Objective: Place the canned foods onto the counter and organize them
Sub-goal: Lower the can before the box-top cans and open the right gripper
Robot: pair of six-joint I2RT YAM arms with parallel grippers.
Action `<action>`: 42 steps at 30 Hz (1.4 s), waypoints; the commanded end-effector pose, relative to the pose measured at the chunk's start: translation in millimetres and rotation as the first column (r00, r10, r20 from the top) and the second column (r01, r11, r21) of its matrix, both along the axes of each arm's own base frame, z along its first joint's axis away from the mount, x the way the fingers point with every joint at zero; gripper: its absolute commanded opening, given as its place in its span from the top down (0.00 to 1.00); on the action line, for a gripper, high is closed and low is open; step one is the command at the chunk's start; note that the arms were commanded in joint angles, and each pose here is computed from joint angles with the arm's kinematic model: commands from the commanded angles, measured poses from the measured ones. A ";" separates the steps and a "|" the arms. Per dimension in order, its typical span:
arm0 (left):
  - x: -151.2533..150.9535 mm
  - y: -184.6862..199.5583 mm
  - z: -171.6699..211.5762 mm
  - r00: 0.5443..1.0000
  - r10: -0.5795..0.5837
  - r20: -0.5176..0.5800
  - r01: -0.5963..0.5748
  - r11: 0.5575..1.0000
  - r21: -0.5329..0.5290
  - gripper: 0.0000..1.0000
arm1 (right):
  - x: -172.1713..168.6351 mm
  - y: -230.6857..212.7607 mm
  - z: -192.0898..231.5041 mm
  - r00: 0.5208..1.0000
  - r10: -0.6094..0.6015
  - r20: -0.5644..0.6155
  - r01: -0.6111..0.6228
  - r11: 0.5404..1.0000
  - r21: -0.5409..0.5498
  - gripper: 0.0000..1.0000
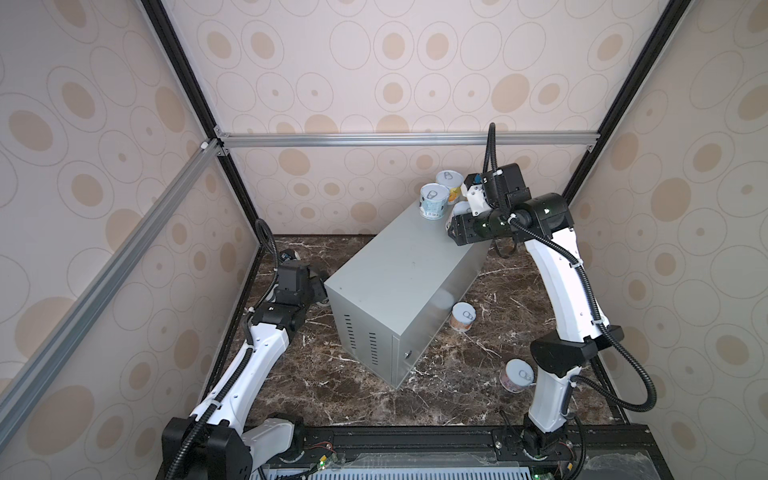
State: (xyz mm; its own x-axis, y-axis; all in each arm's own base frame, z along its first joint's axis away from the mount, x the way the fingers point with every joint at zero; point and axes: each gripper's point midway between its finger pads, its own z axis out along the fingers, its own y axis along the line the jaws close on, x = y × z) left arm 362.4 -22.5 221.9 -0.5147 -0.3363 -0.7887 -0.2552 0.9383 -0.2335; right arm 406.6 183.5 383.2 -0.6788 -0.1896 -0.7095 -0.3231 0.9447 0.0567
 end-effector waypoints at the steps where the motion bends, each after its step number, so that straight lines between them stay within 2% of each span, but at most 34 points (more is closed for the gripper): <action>1: 4.3 1.4 9.0 1.000 -0.003 0.027 0.003 1.000 0.003 0.00 | 2.7 -3.9 13.3 0.998 -0.010 0.056 0.011 1.000 -0.021 0.54; 7: 4.8 -0.5 8.0 1.000 -0.010 0.027 0.011 1.000 -0.009 0.01 | 13.4 -3.0 1.9 0.999 -0.023 0.045 0.025 0.999 -0.045 0.53; 15: 3.4 0.1 6.9 1.000 -0.011 0.026 0.011 1.000 -0.009 0.01 | 19.1 -0.4 -3.7 0.999 -0.023 0.039 0.024 0.998 -0.049 0.42; 23: 3.2 0.1 6.1 1.000 -0.011 0.025 0.012 1.000 -0.009 0.01 | 26.5 3.3 -11.5 0.999 -0.023 0.032 0.024 0.998 -0.055 0.42; 35: 3.4 1.0 4.4 1.000 -0.008 0.020 0.008 1.000 -0.008 0.01 | 31.5 3.4 -10.4 0.998 -0.027 0.049 0.030 0.998 -0.058 0.33; 42: 3.5 1.4 3.7 1.000 -0.007 0.018 0.007 1.000 -0.008 0.01 | 22.5 -1.8 0.9 0.997 -0.030 0.066 0.034 0.998 -0.052 0.19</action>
